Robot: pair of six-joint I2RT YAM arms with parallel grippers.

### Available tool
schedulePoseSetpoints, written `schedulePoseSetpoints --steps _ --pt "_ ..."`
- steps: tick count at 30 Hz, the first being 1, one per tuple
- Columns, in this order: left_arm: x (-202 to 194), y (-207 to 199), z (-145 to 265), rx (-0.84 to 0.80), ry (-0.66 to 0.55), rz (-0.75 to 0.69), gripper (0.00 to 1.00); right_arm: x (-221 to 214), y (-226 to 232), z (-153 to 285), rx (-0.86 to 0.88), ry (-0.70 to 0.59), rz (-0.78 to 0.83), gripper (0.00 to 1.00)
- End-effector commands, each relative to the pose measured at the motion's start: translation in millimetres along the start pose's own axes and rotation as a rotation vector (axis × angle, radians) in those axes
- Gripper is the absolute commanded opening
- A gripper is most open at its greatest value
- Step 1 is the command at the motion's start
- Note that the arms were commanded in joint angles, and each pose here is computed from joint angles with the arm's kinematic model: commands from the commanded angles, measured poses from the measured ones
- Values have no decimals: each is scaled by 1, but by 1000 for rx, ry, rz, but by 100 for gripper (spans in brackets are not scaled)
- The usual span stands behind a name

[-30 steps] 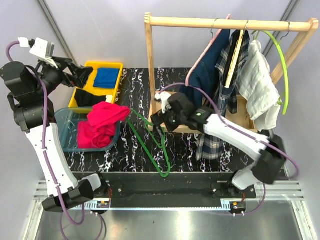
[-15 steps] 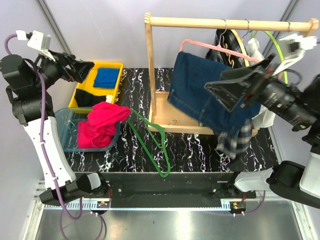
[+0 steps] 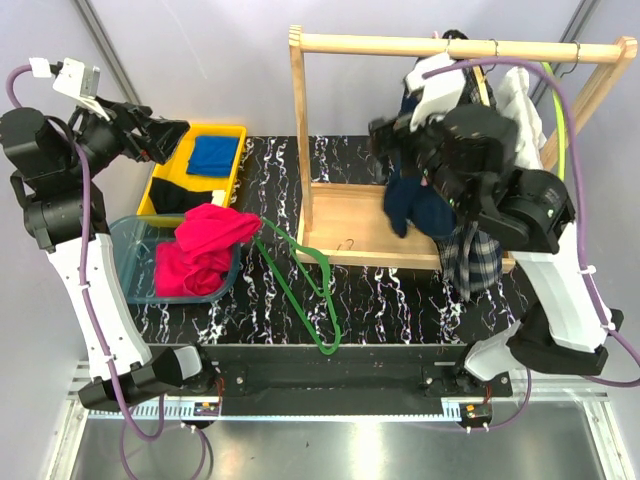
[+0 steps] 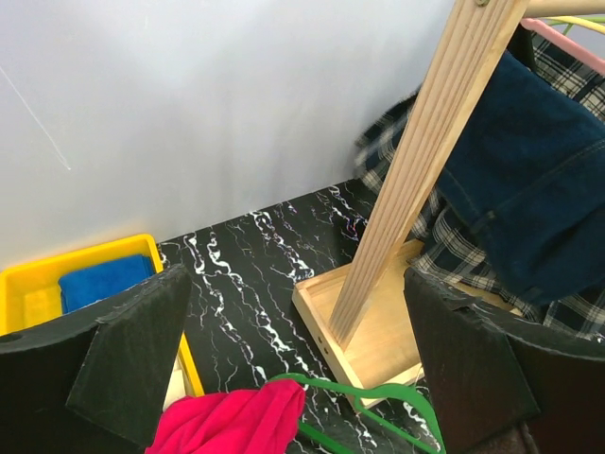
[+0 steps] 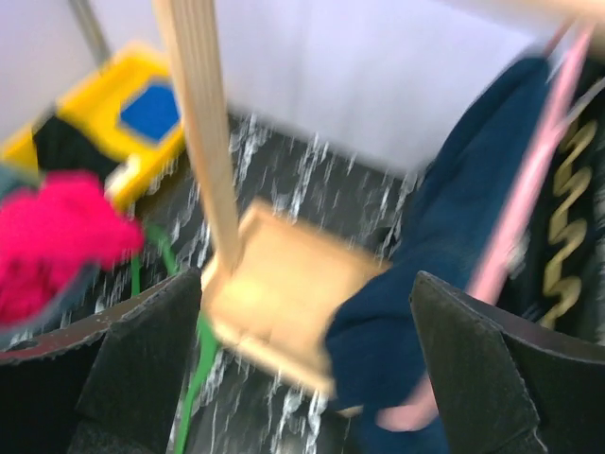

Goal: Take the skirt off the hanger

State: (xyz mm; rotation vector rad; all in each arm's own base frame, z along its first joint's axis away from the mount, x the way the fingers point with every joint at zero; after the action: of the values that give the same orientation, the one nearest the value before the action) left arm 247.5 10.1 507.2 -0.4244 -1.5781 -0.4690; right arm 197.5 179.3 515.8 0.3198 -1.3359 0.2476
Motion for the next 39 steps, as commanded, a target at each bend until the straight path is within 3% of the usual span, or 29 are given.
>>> schedulePoseSetpoints --steps 1,7,8,10,19,23,31,39 --pt "15 -12 6 -23 -51 -72 99 61 -6 9 -51 -270 -14 100" --pt "9 -14 9 -23 -40 -85 99 64 -6 -8 -147 -300 8 98" --pt "9 -13 8 -23 -38 -85 99 58 -5 -16 -161 -284 21 90" --pt "6 -12 7 -28 -30 -76 99 54 -3 -25 -169 -280 -2 85" --pt "-6 -16 12 -31 -12 -109 99 35 -22 -69 -318 -233 -111 86" --pt "-10 -16 13 -22 -3 -121 99 35 -32 -64 -350 -241 -137 87" --pt "-19 -13 11 -24 13 -94 99 42 -28 -45 -252 -246 -242 85" --pt "-24 -14 12 -26 19 -95 99 27 -36 -44 -325 -213 -266 84"
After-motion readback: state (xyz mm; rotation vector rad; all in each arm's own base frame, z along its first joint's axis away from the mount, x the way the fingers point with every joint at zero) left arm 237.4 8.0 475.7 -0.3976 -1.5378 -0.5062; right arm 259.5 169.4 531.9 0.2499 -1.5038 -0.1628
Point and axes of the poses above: each gripper's point midway between its finger pads, its own z axis back along the fingers, its own y axis along the line the jaws close on, x = y × z, the point moved 8 cm from there along z, back along the fingers, and after that the axes turned 10 degrees about -z, right-handed, at the moved point
